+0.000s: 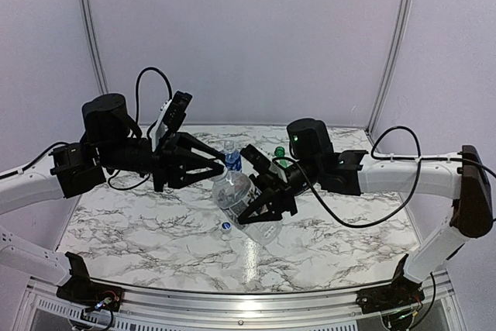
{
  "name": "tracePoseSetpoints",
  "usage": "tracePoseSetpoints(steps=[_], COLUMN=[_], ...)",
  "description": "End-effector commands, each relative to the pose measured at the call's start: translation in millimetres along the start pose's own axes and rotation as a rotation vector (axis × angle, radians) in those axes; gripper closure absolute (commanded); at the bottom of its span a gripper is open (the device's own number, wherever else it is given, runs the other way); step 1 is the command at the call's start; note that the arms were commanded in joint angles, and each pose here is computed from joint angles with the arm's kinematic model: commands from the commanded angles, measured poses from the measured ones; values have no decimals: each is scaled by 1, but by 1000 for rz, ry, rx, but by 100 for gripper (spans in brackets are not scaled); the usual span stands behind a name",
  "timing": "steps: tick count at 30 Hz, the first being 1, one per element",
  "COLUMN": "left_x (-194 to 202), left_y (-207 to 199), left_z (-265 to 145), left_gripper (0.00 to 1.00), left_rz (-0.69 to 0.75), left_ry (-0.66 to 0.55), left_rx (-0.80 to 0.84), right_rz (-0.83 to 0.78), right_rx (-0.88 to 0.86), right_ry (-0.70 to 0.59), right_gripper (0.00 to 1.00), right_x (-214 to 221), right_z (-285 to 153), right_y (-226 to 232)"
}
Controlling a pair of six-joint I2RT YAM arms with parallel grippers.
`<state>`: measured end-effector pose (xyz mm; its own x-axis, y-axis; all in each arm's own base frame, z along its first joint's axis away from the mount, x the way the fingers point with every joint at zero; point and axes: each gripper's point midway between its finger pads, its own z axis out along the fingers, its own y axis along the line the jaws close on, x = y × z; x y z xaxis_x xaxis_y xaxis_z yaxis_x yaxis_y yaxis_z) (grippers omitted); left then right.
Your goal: Unscrew the bottle caps
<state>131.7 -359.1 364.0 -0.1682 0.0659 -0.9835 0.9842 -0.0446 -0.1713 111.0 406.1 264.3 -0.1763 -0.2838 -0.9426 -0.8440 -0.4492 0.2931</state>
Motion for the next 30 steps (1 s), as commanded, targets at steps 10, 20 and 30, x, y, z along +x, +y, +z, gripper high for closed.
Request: tracePoseSetpoints(steps=[10, 20, 30], left_x=[-10, -12, -33], left_y=[83, 99, 58], left_z=[-28, -38, -33], left_gripper=[98, 83, 31], left_rz=[-314, -389, -205], left_ry=[-169, -229, -184], left_rx=[-557, -686, -454], right_rz=[-56, -72, -105], right_rx=[776, 807, 462], right_ry=[-14, -11, 6], right_gripper=[76, 76, 76], right_x=[-37, -29, -21], right_z=[-64, -65, -31], right_y=[-94, -100, -52])
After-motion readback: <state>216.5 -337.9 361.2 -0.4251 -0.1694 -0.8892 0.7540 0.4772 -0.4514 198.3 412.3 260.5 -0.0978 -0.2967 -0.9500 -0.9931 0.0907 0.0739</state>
